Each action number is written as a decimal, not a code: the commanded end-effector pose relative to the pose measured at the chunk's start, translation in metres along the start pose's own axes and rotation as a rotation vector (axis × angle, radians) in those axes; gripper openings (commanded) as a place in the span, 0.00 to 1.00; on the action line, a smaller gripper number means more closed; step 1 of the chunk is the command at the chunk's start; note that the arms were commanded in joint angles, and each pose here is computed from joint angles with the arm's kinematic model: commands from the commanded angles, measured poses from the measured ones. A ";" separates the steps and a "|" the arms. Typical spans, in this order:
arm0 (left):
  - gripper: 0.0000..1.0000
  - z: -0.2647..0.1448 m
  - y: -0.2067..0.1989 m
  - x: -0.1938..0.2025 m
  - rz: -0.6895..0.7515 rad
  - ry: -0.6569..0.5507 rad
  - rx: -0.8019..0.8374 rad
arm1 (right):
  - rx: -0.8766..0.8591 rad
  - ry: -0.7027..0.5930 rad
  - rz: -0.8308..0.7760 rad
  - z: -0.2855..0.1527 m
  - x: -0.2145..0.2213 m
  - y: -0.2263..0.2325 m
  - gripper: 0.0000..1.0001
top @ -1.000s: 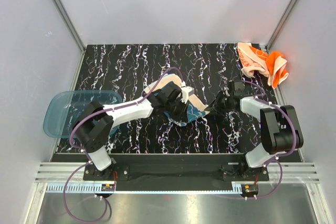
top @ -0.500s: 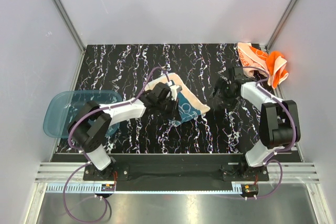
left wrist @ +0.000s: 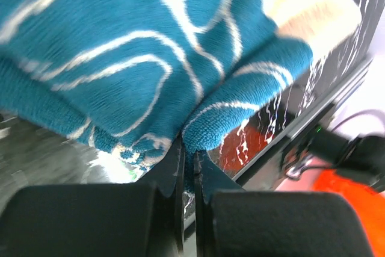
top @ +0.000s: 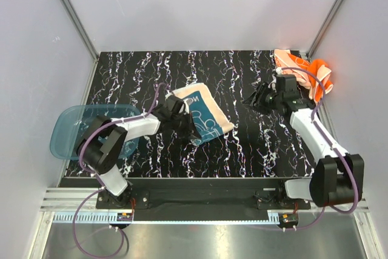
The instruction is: Roll the towels
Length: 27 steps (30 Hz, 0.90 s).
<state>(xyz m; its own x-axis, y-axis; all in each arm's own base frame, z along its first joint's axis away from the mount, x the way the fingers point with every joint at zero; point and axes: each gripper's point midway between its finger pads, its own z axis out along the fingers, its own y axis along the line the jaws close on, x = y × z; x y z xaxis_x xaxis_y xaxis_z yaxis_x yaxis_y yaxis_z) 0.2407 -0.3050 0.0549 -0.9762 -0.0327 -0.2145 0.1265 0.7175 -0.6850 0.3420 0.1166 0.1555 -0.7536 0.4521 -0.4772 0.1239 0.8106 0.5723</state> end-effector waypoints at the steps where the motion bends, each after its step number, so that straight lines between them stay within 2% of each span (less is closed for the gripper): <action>1: 0.00 -0.008 0.000 -0.005 -0.150 -0.003 0.035 | -0.246 0.038 -0.014 -0.001 0.016 0.034 0.48; 2: 0.00 -0.007 0.001 -0.005 -0.160 0.001 0.040 | -0.311 0.043 -0.011 -0.001 0.018 0.044 0.39; 4: 0.00 -0.004 0.010 -0.004 -0.192 0.011 0.022 | -0.373 0.054 -0.005 0.004 0.027 0.048 0.29; 7: 0.00 0.003 0.019 0.000 -0.253 0.039 0.038 | -0.459 0.099 0.011 0.008 0.049 0.061 0.22; 9: 0.00 0.008 0.024 0.002 -0.286 0.058 0.059 | -0.517 0.117 -0.036 0.011 0.063 0.080 0.19; 17: 0.00 0.010 0.040 -0.007 -0.375 0.086 0.080 | -0.662 0.198 -0.054 0.032 0.097 0.097 0.10; 27: 0.00 0.013 0.053 -0.017 -0.422 0.104 0.075 | -0.635 0.257 -0.036 0.075 0.113 0.080 0.08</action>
<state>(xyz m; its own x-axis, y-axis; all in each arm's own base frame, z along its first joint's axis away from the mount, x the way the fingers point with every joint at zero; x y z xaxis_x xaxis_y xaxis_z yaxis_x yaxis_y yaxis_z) 0.2582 -0.2830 0.0264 -0.9662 -0.2036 0.1579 -0.2489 0.5798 -0.7758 0.3061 0.2516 0.0892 -0.9058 0.2767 -0.3209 -0.1722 0.4515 0.8755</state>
